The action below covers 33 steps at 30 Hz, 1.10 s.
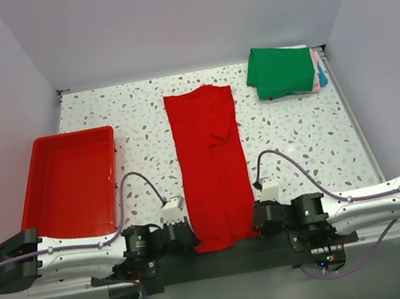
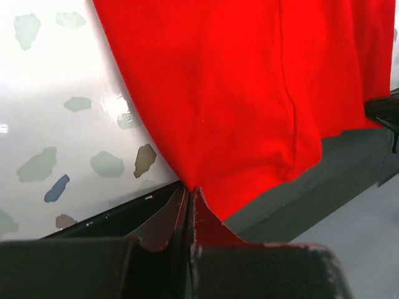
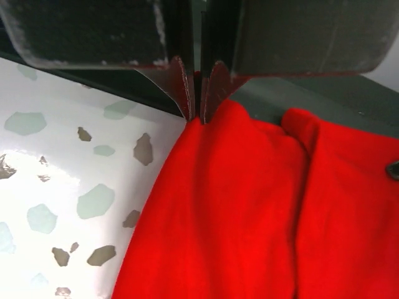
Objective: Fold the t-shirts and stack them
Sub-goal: Fold the tshirt
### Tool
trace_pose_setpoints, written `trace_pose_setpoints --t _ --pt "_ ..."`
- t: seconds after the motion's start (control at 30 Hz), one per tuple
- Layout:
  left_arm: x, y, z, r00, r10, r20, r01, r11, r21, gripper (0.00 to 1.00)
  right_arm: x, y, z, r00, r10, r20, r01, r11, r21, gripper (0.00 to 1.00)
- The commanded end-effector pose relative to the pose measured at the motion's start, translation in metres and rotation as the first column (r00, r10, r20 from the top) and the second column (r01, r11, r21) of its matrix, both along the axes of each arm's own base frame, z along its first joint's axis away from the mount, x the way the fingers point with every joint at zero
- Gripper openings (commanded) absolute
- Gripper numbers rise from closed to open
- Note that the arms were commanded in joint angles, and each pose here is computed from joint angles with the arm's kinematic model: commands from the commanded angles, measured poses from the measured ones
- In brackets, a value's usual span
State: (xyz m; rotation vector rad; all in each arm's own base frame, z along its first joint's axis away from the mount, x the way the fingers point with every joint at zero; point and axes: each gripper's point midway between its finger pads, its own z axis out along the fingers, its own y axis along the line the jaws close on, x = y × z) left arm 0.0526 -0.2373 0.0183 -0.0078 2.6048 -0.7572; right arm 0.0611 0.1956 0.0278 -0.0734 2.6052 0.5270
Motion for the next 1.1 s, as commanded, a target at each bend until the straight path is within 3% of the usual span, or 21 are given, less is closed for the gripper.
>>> trace_pose_setpoints --t 0.0,0.17,0.37,0.53,0.73,0.9,1.07 --pt "0.008 -0.003 0.021 0.998 0.045 0.045 -0.044 0.999 -0.008 0.0 0.013 0.005 0.023 0.994 -0.069 0.08 0.069 0.998 0.011 0.0" --pt "0.032 -0.008 0.052 0.985 0.083 0.151 -0.08 0.996 -0.031 0.0 0.037 0.011 0.055 0.975 -0.075 0.211 0.078 0.997 -0.007 0.0" --pt "0.08 -0.007 0.066 0.967 0.129 0.217 -0.122 0.991 -0.048 0.0 0.087 0.015 0.072 0.964 -0.131 0.233 0.136 0.991 -0.005 0.0" --pt "0.135 -0.007 0.086 0.932 0.213 0.293 -0.189 0.976 -0.111 0.0 0.137 0.022 0.089 0.949 -0.145 0.279 0.151 0.988 -0.002 0.0" --pt "0.208 -0.003 0.101 0.861 0.284 0.422 -0.271 0.958 -0.091 0.0 0.197 0.032 0.11 0.918 -0.182 0.351 0.194 0.981 0.001 0.0" --pt "0.257 -0.002 0.115 0.826 0.333 0.454 -0.306 0.942 -0.135 0.0 0.244 0.032 0.109 0.903 -0.223 0.366 0.232 0.973 0.019 0.0" --pt "0.278 -0.005 0.108 0.835 0.315 0.451 -0.301 0.948 -0.105 0.0 0.274 0.028 0.105 0.904 -0.245 0.35 0.256 0.966 0.015 0.0"
